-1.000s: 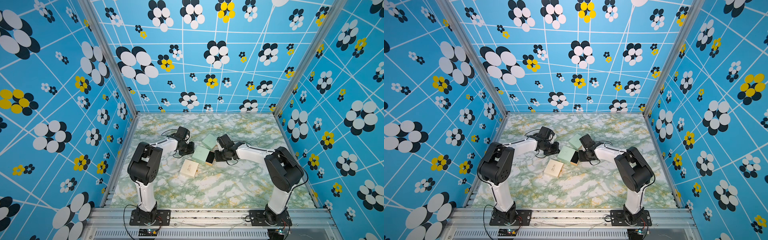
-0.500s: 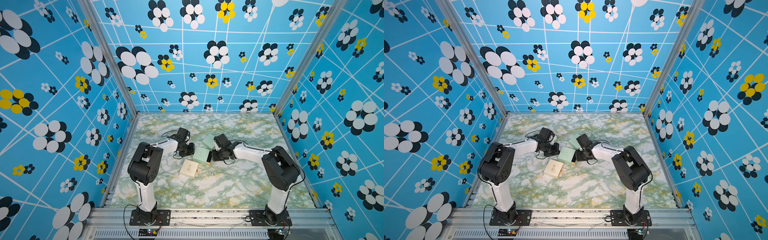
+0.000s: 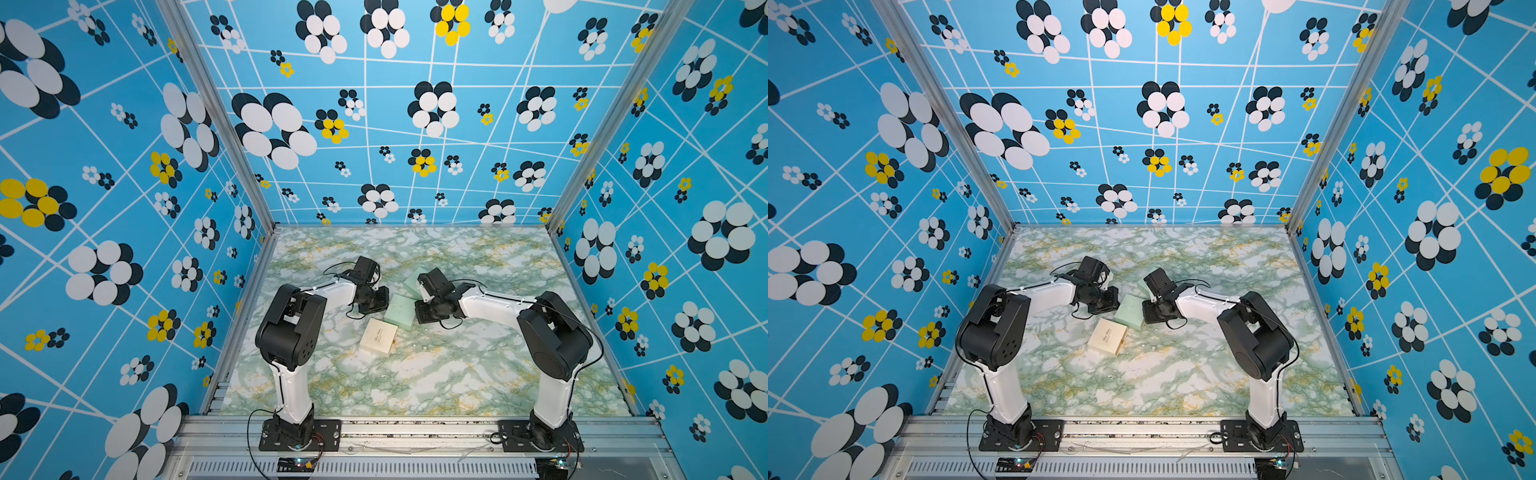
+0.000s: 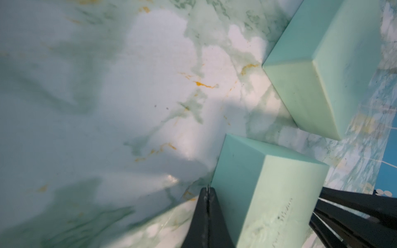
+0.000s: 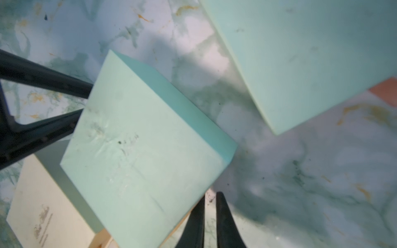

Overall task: Take out the earrings from the drawer-style jewelry box
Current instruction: Close the drawer of the jewelry box, then move the jewelry box to the center of the board.

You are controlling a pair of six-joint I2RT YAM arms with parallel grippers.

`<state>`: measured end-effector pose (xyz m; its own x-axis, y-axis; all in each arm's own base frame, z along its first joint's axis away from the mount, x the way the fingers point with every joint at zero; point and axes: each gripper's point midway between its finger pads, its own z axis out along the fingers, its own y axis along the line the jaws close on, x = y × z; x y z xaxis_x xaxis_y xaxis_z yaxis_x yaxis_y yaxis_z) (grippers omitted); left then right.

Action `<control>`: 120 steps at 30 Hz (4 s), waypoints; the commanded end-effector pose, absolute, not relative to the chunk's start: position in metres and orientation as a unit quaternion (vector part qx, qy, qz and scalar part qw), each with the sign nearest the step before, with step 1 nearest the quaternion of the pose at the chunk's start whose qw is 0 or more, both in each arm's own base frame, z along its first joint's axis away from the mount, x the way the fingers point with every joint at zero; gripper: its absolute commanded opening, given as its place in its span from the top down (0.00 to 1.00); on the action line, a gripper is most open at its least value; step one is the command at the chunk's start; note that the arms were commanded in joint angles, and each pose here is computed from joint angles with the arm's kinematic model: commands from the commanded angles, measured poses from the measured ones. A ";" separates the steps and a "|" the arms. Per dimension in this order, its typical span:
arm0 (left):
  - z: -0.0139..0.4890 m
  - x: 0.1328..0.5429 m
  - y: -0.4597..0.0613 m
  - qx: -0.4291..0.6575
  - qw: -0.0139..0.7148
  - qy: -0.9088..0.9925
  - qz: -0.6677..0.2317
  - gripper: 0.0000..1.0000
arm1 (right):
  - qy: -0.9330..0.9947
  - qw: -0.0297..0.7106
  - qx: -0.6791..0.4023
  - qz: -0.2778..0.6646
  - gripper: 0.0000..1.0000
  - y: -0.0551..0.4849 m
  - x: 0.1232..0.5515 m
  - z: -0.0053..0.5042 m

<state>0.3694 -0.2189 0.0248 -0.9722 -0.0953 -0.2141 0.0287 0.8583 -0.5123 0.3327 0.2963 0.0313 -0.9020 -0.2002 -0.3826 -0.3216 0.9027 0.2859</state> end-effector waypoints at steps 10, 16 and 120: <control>0.026 0.357 -0.209 -0.023 0.111 0.958 -0.262 1.00 | 0.949 0.179 -0.155 0.208 0.86 0.321 0.331 0.040; 0.032 0.356 -0.199 -0.031 0.118 0.958 -0.261 1.00 | 0.944 0.177 -0.167 0.222 0.85 0.330 0.326 0.042; 0.048 0.468 -0.281 -0.023 0.150 0.910 -0.387 1.00 | 0.949 0.197 -0.051 0.241 0.79 0.252 0.470 0.032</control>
